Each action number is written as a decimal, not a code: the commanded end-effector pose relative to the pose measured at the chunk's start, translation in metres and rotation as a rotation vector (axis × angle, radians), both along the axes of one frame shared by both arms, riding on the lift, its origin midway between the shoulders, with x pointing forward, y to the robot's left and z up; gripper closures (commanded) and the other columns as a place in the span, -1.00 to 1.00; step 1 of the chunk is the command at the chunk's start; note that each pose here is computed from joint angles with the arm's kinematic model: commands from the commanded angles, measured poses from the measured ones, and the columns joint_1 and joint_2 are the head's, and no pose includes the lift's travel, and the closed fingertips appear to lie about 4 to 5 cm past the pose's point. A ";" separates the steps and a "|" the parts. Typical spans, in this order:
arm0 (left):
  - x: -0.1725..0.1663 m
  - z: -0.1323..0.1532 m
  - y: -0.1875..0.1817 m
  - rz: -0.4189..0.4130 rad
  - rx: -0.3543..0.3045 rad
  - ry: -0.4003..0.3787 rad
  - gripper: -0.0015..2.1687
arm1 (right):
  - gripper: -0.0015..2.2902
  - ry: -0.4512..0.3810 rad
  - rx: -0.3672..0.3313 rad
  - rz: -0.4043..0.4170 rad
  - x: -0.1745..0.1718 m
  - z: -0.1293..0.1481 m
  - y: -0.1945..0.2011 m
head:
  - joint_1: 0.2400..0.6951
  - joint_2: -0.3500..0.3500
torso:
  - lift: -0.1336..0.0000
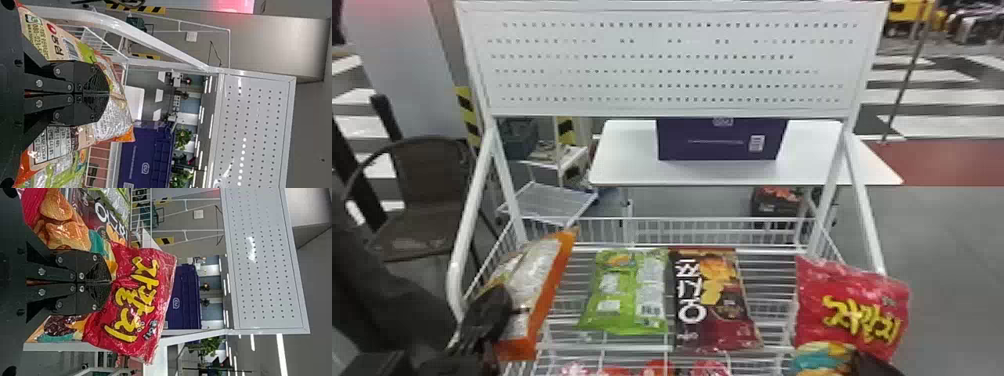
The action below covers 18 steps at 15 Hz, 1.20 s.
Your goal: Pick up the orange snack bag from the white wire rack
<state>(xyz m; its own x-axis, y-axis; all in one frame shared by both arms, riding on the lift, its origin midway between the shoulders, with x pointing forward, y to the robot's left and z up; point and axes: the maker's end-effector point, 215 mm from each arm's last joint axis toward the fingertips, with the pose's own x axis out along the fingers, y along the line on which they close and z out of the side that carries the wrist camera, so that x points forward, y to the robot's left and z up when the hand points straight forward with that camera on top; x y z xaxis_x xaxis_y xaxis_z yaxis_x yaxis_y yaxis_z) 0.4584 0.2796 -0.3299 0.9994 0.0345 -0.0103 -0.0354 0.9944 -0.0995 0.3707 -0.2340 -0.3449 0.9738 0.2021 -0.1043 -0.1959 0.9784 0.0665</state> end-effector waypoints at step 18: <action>-0.042 0.001 0.048 0.019 0.037 0.006 0.90 | 0.94 0.008 0.002 0.001 0.002 -0.005 -0.001 | 0.14 0.00 | 1.00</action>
<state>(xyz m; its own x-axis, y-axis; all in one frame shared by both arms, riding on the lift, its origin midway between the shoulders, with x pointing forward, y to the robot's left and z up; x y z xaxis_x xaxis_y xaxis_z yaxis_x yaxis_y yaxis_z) 0.4159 0.3290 -0.3287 0.9983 0.0563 -0.0142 -0.0570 0.9965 -0.0604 0.3727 -0.2355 -0.3505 0.9726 0.2033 -0.1126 -0.1962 0.9780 0.0705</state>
